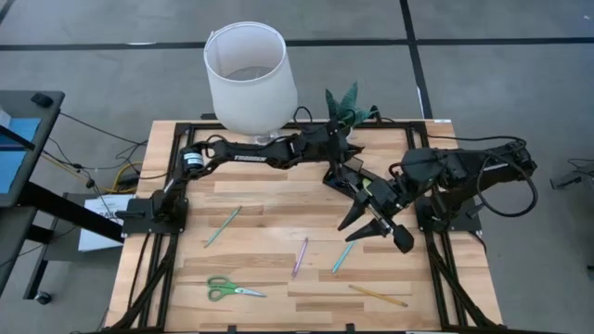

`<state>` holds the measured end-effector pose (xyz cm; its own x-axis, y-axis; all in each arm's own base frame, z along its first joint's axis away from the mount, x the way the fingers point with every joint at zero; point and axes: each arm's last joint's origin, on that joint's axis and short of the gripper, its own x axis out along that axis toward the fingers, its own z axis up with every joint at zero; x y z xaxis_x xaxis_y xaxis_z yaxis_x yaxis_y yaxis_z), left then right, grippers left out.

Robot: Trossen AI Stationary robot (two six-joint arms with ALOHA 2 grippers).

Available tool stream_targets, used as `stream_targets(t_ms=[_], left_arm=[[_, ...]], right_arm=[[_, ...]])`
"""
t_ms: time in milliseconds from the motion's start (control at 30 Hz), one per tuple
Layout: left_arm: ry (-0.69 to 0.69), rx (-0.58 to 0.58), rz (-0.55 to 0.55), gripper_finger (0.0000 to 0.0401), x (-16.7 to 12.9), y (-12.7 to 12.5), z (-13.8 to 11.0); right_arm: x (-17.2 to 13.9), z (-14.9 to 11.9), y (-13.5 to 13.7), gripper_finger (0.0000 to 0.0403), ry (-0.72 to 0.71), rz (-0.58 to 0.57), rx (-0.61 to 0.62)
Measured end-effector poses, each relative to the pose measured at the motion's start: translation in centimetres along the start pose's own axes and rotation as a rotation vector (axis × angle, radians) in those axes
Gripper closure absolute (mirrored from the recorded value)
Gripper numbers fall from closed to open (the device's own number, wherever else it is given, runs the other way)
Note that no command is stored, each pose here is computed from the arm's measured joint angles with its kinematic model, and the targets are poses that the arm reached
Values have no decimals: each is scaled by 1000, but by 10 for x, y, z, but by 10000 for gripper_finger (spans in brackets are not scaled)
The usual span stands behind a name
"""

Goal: Pick and place office supplies into organizer
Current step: Put the brown pen into the black organizer, then put the light blue pencil into the black organizer

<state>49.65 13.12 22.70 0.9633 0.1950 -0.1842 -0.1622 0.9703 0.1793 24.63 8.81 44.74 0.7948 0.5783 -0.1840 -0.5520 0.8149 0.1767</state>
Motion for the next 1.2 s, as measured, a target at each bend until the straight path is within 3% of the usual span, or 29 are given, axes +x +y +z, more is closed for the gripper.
stream_targets(t_ms=[267, 667, 867, 967, 1100, 1200], left_arm=[[96, 5, 34, 344, 8, 1, -25], [208, -19, 52, 282, 4, -1, -29], [120, 9, 34, 270, -27, -7, 32], [146, 16, 11, 269, -55, -10, 64], [249, 6, -30, 269, -110, -14, 103], [411, -76, -62, 269, -151, -20, 115]], right_arm=[[0, -2, 1, 289, 15, 3, 5], [1, -4, 1, 289, 34, 4, 12], [3, -5, 8, 289, 40, 31, 7], [4, -5, 14, 289, 44, 54, 2], [6, -8, 21, 289, 64, 80, 0], [6, -9, 24, 289, 76, 89, 0]])
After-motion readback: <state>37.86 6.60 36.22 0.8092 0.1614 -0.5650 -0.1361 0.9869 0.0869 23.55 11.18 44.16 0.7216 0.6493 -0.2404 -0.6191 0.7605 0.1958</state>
